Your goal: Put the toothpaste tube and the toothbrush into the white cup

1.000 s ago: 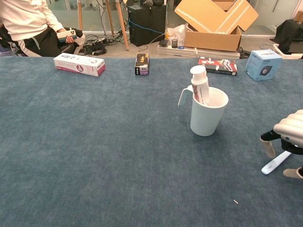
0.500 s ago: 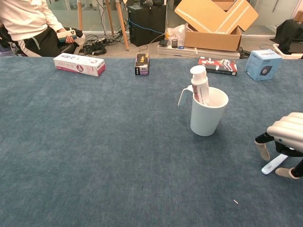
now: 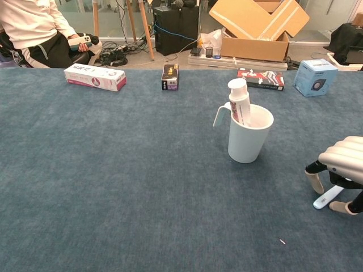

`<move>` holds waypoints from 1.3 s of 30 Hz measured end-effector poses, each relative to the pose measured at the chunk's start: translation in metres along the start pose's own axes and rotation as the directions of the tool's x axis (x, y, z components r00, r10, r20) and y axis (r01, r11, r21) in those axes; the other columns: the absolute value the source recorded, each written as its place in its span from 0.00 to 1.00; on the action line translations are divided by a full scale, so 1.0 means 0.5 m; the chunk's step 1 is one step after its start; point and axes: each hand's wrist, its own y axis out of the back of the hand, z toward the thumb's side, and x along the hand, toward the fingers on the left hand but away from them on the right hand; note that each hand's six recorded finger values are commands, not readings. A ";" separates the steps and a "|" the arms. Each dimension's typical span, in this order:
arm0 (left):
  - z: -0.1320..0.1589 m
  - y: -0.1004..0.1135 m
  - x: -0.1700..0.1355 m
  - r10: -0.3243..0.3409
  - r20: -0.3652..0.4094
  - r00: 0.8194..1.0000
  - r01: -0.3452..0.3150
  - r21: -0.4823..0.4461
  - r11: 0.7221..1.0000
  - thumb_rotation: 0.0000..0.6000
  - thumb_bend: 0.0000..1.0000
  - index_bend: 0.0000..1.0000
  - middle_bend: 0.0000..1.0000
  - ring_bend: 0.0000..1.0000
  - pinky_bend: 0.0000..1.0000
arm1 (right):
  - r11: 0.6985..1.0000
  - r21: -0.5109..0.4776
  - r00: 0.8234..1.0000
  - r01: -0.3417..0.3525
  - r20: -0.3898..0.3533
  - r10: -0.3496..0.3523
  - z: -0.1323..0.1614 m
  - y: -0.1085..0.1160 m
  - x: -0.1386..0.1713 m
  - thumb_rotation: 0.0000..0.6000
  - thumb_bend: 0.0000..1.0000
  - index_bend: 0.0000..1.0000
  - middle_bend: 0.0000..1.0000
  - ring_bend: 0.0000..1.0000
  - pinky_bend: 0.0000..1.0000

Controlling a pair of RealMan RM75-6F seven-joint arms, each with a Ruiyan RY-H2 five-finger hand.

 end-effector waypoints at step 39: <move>0.001 0.000 -0.001 0.001 0.001 1.000 -0.002 0.003 1.000 1.00 0.50 0.22 0.16 0.02 0.03 | 0.999 -0.041 1.000 0.025 -0.005 -0.025 0.000 0.038 0.018 1.00 0.25 0.60 1.00 1.00 1.00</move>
